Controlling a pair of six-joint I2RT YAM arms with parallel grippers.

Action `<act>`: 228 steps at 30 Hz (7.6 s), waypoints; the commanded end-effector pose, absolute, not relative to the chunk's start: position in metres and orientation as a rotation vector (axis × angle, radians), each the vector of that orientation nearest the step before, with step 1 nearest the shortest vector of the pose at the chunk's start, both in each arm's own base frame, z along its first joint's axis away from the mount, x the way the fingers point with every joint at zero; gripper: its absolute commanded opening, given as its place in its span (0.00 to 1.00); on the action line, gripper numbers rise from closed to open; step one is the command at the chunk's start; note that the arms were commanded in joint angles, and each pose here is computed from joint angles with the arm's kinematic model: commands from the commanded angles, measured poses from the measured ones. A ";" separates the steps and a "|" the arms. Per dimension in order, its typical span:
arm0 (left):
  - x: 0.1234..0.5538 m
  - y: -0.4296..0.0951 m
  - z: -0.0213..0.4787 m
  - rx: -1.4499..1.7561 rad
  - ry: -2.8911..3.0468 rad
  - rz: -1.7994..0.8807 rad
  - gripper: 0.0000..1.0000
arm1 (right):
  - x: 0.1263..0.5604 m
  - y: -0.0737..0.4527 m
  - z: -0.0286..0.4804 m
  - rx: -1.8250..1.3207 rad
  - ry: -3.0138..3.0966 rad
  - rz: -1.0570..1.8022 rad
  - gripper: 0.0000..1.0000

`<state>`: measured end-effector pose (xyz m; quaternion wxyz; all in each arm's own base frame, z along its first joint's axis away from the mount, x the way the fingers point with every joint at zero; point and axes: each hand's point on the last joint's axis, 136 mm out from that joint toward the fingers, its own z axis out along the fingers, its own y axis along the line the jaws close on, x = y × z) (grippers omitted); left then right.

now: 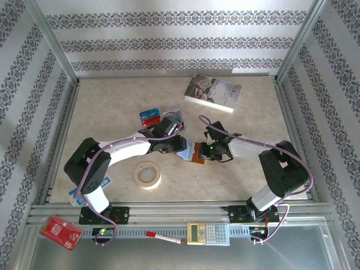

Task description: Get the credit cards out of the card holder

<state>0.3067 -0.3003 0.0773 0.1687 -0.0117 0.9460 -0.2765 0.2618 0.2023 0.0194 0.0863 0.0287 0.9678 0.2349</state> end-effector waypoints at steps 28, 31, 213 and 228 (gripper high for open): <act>0.318 -0.272 0.050 0.020 2.818 -0.476 0.25 | 0.257 0.191 0.003 0.096 2.947 0.576 0.19; 0.316 -0.273 0.045 0.022 2.833 -0.474 0.26 | 0.256 0.190 0.001 0.096 2.952 0.572 0.19; 0.271 -0.296 0.063 -0.315 2.741 -1.006 0.25 | 0.245 0.217 -0.013 0.026 2.960 0.378 0.32; 0.270 -0.277 0.040 -0.316 2.817 -0.781 0.30 | 0.245 0.216 -0.014 0.024 2.964 0.379 0.31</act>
